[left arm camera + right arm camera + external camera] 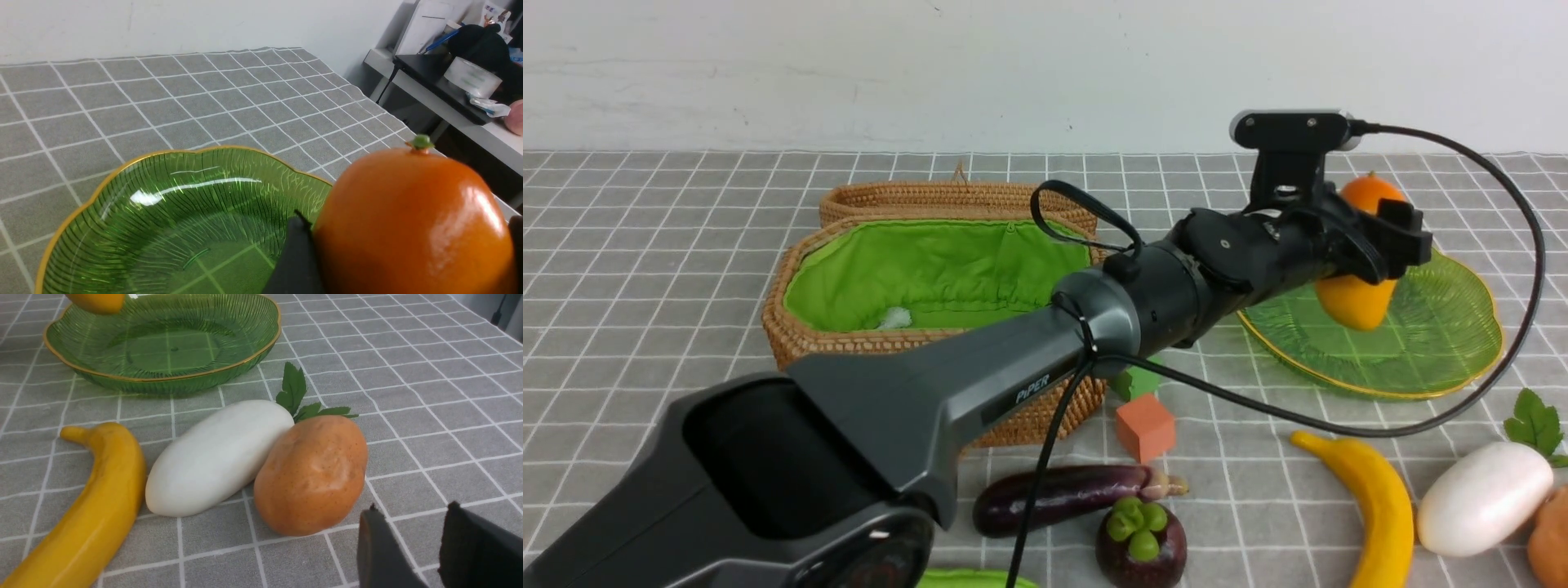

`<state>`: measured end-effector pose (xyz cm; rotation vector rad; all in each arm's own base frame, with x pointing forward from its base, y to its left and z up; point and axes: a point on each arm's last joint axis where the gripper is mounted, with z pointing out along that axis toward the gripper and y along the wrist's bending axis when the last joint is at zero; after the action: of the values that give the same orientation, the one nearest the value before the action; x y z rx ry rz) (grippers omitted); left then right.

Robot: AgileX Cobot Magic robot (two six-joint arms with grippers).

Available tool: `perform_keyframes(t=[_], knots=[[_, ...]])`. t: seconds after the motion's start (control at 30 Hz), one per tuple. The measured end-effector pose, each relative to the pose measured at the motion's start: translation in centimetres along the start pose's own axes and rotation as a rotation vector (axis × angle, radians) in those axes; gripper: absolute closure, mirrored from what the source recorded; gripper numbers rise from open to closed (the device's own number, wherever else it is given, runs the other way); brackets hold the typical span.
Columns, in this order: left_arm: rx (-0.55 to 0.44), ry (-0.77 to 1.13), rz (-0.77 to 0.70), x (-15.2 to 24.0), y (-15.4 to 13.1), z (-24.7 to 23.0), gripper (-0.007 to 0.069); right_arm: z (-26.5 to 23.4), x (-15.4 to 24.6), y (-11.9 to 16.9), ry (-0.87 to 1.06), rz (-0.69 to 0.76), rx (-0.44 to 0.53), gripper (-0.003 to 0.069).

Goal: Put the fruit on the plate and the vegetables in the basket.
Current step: Grab the mango with your left arm and place it on the right plate, then take a chayote with your left arm and place it on the basket on the left.

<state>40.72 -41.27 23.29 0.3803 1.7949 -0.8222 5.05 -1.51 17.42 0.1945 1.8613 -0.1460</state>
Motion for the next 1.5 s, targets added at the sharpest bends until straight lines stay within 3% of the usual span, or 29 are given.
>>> perform_keyframes(t=[0.3,0.5,0.83,1.07,1.2,1.3,1.4,1.5], knots=[[-0.033,-0.029,0.084,-0.3,0.3,0.0,0.0032,0.0,0.0,0.0,0.0,0.0,0.0,0.0417],[-0.084,-0.067,0.015,-0.6,0.8,-0.1,-0.0006,0.0,0.0,0.0,0.001,0.0,0.0,0.0417],[-0.05,-0.039,-0.001,-0.4,0.5,0.0,-0.0015,0.0,0.0,0.0,0.001,0.0,0.0,0.0417],[0.121,0.052,0.091,-1.2,-1.5,-1.0,0.0118,0.0,0.0,0.0,0.001,0.0,0.0,0.0417],[0.315,0.142,0.243,-5.6,-3.3,-4.5,0.0278,0.0,0.0,0.0,0.0,0.0,0.0,0.0417],[0.384,0.257,0.301,-8.3,-3.4,-7.7,0.0384,0.0,0.0,0.0,0.0,0.0,0.0,0.0417],[0.384,0.385,0.369,-10.6,-2.7,-11.0,0.0467,0.0,0.0,0.0,0.0,0.0,0.0,0.0417],[0.274,0.463,0.43,-13.8,-1.4,-15.1,0.0502,0.0,0.0,0.0,0.0,0.0,0.0,0.0417]])
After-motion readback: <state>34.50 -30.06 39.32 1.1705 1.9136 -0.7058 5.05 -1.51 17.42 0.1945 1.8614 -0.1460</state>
